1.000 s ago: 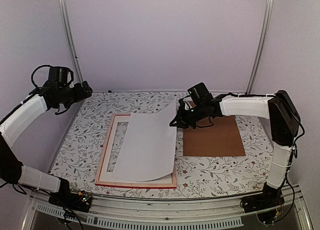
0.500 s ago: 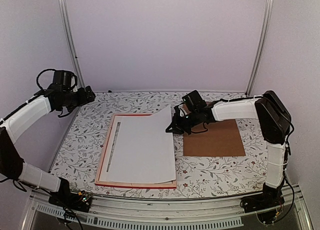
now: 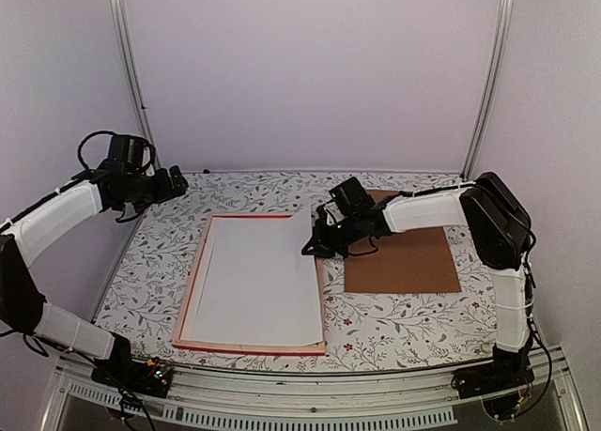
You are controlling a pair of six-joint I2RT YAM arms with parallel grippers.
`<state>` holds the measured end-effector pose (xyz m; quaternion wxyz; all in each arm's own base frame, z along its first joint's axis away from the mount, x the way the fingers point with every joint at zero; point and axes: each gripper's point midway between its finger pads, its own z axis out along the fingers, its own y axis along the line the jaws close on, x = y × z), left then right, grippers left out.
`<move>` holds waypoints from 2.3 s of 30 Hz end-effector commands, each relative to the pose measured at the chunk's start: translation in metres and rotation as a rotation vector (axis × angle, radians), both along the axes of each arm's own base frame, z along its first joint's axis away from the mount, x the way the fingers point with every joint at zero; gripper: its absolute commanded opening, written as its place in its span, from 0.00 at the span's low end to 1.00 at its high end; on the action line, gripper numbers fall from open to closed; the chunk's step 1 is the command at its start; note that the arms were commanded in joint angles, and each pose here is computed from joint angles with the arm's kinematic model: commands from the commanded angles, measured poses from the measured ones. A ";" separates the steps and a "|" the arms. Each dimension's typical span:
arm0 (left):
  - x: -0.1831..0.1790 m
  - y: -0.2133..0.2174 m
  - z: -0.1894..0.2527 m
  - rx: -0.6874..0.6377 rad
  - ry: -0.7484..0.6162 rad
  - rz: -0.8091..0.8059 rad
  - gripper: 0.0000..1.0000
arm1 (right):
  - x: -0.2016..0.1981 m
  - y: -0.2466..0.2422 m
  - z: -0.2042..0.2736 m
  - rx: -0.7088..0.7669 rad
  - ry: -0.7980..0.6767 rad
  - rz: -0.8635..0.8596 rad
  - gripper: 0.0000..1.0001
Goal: Put the photo into the frame
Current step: Place the photo on the glass panel, then pick up the photo from the glass panel, then place the photo on the glass panel.
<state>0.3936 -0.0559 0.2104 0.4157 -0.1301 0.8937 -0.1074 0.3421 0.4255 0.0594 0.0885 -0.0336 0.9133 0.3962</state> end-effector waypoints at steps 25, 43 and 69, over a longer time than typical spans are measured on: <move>-0.033 -0.047 -0.137 -0.190 0.292 -0.161 1.00 | 0.006 0.021 0.154 0.228 -0.191 0.078 0.00; -0.062 -0.072 -0.173 -0.455 0.368 -0.217 1.00 | 0.016 -0.005 0.196 0.226 -0.257 0.042 0.00; -0.039 -0.003 -0.068 -0.279 0.047 0.041 1.00 | -0.030 0.053 0.289 0.422 -0.328 0.228 0.00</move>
